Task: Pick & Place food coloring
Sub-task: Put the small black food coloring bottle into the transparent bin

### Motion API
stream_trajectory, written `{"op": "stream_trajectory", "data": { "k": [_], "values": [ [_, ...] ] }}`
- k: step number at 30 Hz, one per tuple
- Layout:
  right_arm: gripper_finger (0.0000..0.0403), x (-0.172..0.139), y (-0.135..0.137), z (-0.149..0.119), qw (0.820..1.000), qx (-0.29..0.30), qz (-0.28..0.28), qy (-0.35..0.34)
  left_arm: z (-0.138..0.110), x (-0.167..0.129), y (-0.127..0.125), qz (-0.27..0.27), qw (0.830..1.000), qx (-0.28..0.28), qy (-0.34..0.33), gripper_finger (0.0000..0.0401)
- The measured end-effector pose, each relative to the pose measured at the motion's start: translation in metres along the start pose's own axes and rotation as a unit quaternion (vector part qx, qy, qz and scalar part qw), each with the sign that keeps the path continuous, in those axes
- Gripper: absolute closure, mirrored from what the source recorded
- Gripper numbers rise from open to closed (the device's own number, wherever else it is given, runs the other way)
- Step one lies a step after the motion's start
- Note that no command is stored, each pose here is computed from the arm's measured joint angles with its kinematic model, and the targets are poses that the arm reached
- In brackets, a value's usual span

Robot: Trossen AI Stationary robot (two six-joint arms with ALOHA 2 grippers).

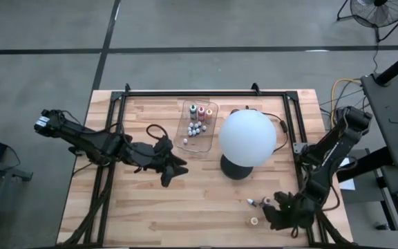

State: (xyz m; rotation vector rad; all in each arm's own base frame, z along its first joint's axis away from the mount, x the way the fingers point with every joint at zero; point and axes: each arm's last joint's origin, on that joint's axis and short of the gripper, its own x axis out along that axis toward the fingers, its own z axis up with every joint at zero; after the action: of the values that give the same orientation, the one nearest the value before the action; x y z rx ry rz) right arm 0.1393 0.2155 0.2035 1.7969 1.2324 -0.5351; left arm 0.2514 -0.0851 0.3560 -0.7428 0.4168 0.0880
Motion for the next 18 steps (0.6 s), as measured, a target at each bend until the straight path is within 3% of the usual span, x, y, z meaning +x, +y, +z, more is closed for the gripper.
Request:
{"op": "stream_trajectory", "data": {
  "k": [4,10,15,18],
  "values": [
    [0.0303,0.008,-0.011,0.000,0.996,-0.040,-0.077,-0.010,0.001,0.000,0.001,0.002,1.000,0.020,-0.001,0.0231],
    [0.0311,0.008,-0.025,0.011,0.973,-0.140,-0.175,-0.055,0.002,0.000,0.001,0.003,1.000,0.023,-0.002,0.0231],
    [0.0317,-0.006,-0.031,0.022,0.943,-0.225,-0.232,-0.080,0.002,0.000,0.001,0.003,1.000,0.022,-0.002,0.0231],
    [0.0319,-0.011,-0.032,0.024,0.917,-0.298,-0.262,-0.047,0.002,0.001,0.002,0.006,1.000,0.009,-0.006,0.0231]
  ]
}}
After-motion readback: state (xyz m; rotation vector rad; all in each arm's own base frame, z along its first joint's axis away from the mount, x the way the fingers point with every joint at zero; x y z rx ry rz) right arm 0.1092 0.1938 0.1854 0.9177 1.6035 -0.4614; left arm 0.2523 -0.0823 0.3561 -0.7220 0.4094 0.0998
